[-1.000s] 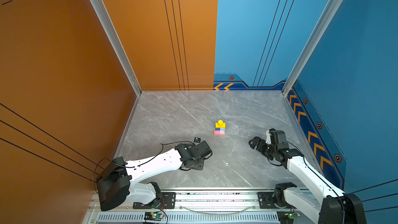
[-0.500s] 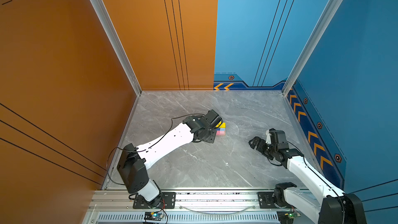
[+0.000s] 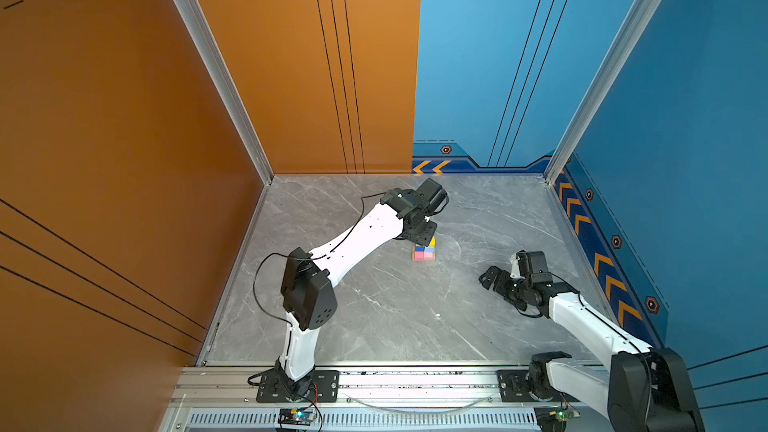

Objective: Build the wood block tower
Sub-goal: 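Lift the lime-green cylinder with the left gripper and carry it above the tower, then lower the lime-green cylinder onto the yellow cylinder with the left gripper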

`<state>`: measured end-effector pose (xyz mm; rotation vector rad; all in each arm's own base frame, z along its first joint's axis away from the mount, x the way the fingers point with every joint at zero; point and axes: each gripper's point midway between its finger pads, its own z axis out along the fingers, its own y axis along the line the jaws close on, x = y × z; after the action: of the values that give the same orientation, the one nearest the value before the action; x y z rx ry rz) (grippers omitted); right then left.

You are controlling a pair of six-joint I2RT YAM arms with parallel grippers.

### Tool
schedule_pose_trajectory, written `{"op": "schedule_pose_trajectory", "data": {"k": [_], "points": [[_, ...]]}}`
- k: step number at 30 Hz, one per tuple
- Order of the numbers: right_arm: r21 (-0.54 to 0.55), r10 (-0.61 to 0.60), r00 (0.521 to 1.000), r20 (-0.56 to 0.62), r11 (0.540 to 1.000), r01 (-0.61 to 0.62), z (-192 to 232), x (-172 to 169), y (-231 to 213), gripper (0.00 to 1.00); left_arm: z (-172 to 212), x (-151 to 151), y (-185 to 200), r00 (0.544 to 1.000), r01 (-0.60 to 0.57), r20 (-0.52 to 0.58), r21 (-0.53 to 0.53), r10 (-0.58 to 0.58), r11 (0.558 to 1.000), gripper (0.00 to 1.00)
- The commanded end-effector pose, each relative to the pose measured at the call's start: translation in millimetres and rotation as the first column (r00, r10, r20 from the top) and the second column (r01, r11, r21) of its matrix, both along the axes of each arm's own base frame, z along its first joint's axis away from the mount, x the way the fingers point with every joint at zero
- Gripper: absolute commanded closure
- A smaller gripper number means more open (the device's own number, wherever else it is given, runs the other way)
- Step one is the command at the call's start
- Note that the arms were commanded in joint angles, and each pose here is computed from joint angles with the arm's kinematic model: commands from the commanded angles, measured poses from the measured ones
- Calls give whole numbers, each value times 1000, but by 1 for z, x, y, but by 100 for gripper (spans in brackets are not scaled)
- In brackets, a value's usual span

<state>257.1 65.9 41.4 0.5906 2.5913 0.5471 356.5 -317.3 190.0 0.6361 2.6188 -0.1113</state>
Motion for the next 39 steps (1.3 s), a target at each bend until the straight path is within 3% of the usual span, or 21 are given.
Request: {"op": "schedule_pose_trajectory", "data": {"k": [1, 13, 16, 39], "points": [[-4, 22, 999, 24, 1000, -22, 5, 8, 0, 0, -1, 0, -3, 997, 63, -41, 31, -62, 997, 73], [-11, 20, 1000, 5, 1000, -20, -2, 6, -4, 0, -21, 16, -23, 993, 99, -75, 33, -97, 994, 72], [-12, 19, 1000, 2, 1000, -19, -3, 6, -5, 0, -26, 17, -25, 992, 100, -81, 35, -97, 994, 67], [-8, 15, 1000, -19, 1000, -15, -10, 6, -6, 0, -44, 36, -22, 993, 63, -99, 43, -58, 997, 68]]}}
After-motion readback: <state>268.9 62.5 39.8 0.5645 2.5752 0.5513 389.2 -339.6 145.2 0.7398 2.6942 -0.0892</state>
